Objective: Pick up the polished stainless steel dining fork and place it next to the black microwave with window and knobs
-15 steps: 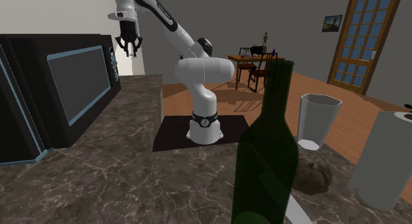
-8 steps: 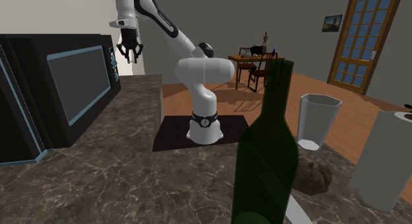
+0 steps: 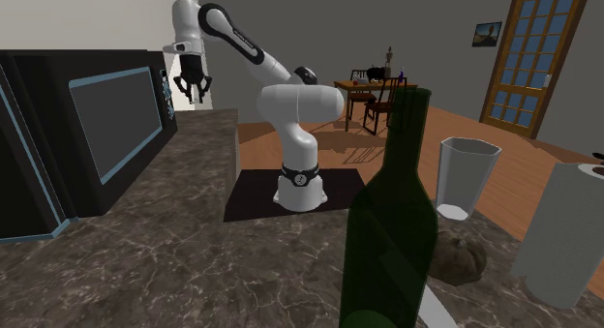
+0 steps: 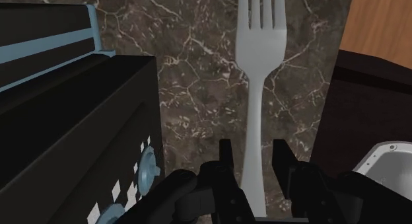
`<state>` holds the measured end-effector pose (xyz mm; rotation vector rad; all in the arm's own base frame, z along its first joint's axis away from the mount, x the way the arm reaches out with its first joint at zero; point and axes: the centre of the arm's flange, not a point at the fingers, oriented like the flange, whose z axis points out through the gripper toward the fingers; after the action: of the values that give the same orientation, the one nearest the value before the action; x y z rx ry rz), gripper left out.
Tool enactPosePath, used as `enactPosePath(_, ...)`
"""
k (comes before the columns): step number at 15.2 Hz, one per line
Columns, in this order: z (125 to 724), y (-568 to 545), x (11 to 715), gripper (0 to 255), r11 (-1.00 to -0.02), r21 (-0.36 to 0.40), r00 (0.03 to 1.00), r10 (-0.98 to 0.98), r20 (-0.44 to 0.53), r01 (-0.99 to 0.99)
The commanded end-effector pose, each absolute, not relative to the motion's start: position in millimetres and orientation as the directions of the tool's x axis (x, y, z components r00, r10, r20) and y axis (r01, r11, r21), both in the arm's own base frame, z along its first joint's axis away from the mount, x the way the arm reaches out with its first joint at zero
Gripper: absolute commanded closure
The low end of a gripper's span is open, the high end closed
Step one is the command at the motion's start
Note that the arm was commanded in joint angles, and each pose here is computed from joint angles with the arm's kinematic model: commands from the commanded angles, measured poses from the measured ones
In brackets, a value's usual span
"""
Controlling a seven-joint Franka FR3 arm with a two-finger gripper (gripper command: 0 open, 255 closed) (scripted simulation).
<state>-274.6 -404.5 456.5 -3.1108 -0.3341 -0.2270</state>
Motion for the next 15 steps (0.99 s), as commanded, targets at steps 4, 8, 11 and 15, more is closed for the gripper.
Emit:
enactPosePath(4,429.8,-405.0,-274.4,255,-0.977,0.012,0.967,0.211,0.145,0.212)
enactPosePath(8,408.7,-405.0,-274.4,255,-0.977,0.012,0.967,0.211,0.145,0.212)
enactPosePath(11,392.9,-405.0,-274.4,255,-0.977,0.012,0.967,0.211,0.145,0.212)
enactPosePath(15,371.7,-405.0,-274.4,255,-0.977,0.012,0.967,0.211,0.145,0.212)
